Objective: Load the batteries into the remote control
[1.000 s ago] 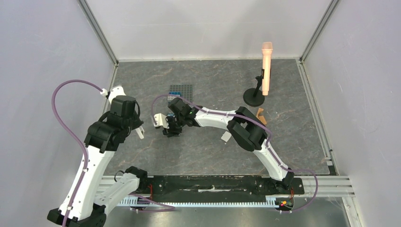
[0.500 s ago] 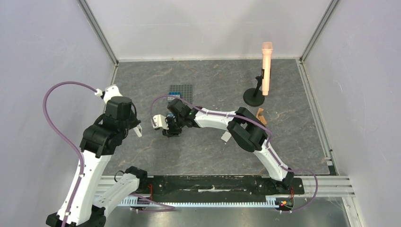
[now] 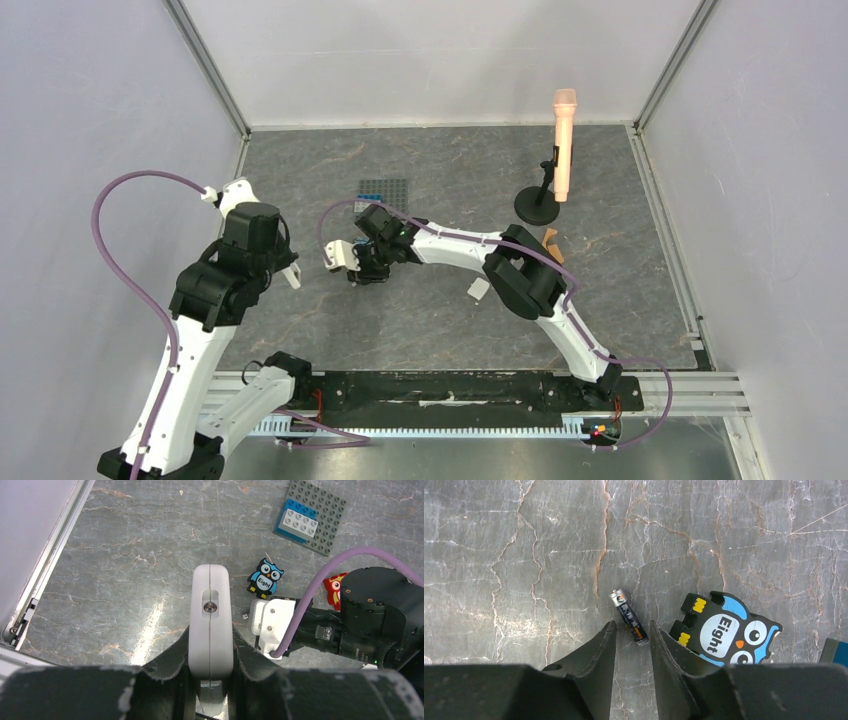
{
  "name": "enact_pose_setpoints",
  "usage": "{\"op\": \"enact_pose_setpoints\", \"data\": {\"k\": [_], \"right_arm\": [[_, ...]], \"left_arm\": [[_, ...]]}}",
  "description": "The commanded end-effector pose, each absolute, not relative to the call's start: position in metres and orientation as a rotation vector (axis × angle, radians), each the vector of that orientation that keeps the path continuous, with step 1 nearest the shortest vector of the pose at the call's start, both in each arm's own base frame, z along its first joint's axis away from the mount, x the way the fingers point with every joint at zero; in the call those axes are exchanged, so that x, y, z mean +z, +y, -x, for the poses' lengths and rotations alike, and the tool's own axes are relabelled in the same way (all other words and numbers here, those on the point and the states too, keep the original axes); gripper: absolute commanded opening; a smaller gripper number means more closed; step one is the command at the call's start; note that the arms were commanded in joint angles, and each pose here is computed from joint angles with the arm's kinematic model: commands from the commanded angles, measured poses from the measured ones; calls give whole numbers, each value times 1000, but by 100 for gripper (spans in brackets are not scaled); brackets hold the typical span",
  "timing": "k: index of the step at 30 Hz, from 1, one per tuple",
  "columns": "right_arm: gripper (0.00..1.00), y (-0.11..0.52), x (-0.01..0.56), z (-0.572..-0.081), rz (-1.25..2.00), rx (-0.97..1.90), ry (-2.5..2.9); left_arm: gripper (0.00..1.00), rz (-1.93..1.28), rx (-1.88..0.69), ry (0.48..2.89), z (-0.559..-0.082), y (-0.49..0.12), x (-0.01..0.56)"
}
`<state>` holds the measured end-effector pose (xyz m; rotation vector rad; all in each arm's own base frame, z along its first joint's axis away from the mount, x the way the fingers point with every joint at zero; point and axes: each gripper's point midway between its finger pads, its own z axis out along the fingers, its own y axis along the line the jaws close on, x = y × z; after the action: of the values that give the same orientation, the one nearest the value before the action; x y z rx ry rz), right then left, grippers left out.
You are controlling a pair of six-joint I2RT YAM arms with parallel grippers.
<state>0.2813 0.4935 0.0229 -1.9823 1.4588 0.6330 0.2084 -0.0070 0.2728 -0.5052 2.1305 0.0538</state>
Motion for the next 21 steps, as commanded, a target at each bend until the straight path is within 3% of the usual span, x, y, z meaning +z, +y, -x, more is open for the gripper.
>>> {"op": "enact_pose_setpoints", "data": {"k": [1,5,12,21], "right_arm": [[33,452,-32,-276,2110,583,1635],[34,459,-34,-273,2093,636,1637],[46,467,-39,-268,2084,661,1640],[40,458,-61,-255,2117,715,1762]], "left_arm": [[2,534,18,2043,-219,-7,294],[2,529,17,2050,-220,-8,292],[2,522,10,2058,-221,-10,288],[2,518,8,2059,-223,-11,288]]}}
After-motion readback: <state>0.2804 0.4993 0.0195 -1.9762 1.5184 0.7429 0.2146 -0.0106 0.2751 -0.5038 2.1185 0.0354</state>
